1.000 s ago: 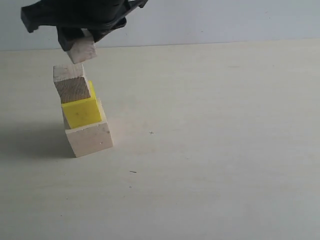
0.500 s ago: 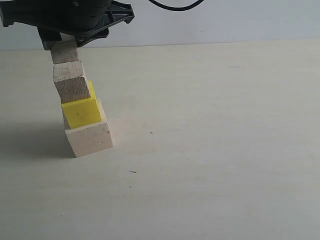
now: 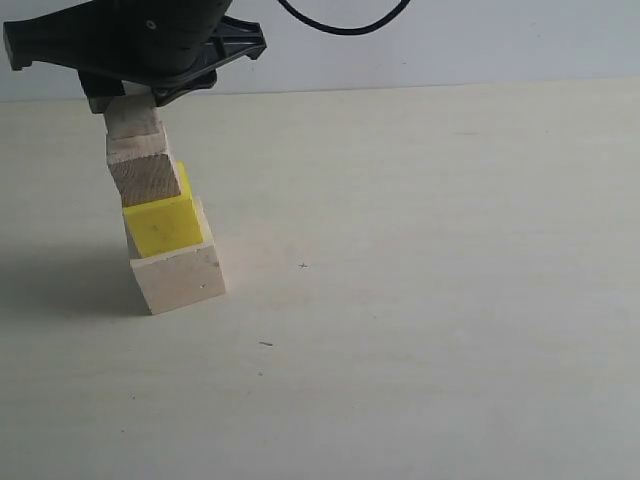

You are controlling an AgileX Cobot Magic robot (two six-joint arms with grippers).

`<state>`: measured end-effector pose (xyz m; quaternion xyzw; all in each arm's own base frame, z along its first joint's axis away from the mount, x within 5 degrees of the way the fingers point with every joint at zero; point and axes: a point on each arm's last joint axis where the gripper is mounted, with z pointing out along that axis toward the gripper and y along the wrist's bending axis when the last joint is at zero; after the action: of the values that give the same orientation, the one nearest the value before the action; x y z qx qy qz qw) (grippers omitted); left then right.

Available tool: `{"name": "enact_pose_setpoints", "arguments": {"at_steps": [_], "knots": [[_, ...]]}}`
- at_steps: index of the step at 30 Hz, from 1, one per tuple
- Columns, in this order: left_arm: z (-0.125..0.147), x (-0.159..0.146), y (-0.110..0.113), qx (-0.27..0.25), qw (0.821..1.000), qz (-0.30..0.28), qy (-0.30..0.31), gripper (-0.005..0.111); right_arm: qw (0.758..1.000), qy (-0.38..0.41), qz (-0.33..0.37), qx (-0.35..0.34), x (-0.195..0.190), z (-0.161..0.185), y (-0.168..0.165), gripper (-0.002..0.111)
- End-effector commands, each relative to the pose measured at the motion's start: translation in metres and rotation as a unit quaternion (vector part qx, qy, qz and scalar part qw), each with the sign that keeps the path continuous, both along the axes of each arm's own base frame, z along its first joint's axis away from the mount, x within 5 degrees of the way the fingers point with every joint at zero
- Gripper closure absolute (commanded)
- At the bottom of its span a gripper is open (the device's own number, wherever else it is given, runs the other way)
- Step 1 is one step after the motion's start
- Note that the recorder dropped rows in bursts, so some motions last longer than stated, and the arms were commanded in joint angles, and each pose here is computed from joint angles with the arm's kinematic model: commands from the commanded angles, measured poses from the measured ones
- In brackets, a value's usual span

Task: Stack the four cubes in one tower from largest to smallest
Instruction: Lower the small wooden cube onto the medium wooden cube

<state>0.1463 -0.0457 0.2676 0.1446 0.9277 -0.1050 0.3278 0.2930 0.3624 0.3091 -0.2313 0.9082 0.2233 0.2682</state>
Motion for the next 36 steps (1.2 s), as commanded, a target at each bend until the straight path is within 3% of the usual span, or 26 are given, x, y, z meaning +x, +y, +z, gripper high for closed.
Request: {"name": "enact_pose_setpoints", "arguments": {"at_steps": [1, 17, 30, 36], "knots": [[-0.0007, -0.0002, -0.0015, -0.008, 1.000, 0.002, 0.001, 0.107, 1.000, -0.004, -0.001, 0.001, 0.0019, -0.0033, 0.0025, 0.108], [-0.0007, -0.0002, -0.0015, -0.008, 1.000, 0.002, 0.001, 0.107, 1.000, 0.002, 0.000, -0.006, 0.0010, -0.0045, 0.0014, 0.106], [-0.0007, -0.0002, -0.0015, -0.008, 1.000, 0.002, 0.001, 0.107, 1.000, 0.003, 0.000, -0.007, 0.0009, -0.0046, 0.0013, 0.060], [-0.0008, -0.0004, -0.0016, -0.008, 1.000, 0.002, 0.002, 0.107, 1.000, 0.004, 0.000, -0.006, 0.0008, -0.0046, 0.0014, 0.050]]}}
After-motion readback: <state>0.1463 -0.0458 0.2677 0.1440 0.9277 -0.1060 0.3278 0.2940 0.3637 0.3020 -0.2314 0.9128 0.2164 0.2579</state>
